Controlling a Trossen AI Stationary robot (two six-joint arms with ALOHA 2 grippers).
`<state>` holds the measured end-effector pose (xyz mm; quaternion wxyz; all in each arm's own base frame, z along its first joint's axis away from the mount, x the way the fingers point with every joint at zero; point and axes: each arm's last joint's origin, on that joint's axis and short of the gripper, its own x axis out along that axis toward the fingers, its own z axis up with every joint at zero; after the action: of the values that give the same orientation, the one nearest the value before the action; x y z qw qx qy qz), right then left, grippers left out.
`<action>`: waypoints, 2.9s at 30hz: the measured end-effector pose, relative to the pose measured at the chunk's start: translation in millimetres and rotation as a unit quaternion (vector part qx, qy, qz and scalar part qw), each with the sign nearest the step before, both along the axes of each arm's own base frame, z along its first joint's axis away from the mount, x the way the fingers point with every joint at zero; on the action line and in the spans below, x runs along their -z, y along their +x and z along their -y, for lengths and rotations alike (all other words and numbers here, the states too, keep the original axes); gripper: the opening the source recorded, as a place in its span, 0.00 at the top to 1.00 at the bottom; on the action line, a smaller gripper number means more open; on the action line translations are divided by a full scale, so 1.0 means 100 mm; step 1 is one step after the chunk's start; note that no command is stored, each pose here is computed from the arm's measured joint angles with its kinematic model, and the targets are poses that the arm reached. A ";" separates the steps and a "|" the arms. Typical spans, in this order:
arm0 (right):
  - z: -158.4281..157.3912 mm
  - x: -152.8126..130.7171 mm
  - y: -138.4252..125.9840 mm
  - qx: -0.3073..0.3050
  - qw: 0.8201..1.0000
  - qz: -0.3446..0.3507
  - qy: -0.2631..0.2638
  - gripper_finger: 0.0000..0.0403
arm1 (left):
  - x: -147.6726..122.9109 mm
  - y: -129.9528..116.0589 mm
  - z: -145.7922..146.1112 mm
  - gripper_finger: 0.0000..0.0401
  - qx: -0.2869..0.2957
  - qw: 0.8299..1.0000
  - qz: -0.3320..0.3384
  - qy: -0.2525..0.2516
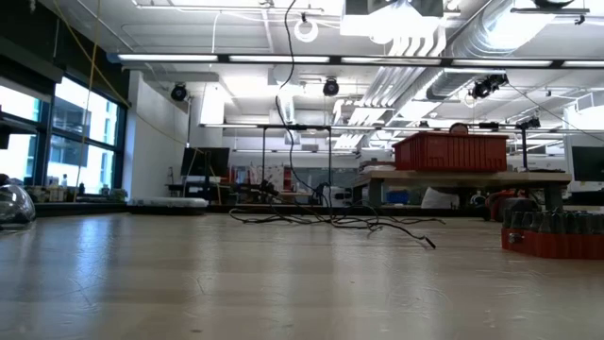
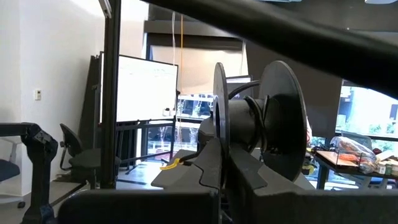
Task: Coil cords
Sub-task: Coil the black wire into the spool
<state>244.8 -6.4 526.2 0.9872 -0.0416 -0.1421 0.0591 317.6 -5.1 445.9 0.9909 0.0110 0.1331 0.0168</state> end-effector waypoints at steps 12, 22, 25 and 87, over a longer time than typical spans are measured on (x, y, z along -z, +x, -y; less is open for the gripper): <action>0.00 0.01 0.00 0.000 1.000 -0.004 0.000 1.00 | 0.02 -0.01 0.00 0.85 -0.003 1.000 -0.014 -0.003; 0.00 0.01 0.00 0.000 1.000 -0.004 0.000 1.00 | 0.05 -0.02 -0.01 0.96 -0.008 1.000 -0.028 -0.005; 0.00 0.01 0.00 0.000 1.000 -0.004 0.000 1.00 | 0.05 -0.02 -0.01 0.99 -0.009 0.999 -0.028 -0.011; -0.04 0.26 0.30 -0.072 0.991 -0.095 0.055 1.00 | -0.71 -0.41 -0.04 1.00 0.033 0.991 0.092 0.092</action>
<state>275.3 -2.1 500.0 0.9903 0.0288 -0.0528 0.1255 276.3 -1.1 516.6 0.9937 0.1054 0.0390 -0.0023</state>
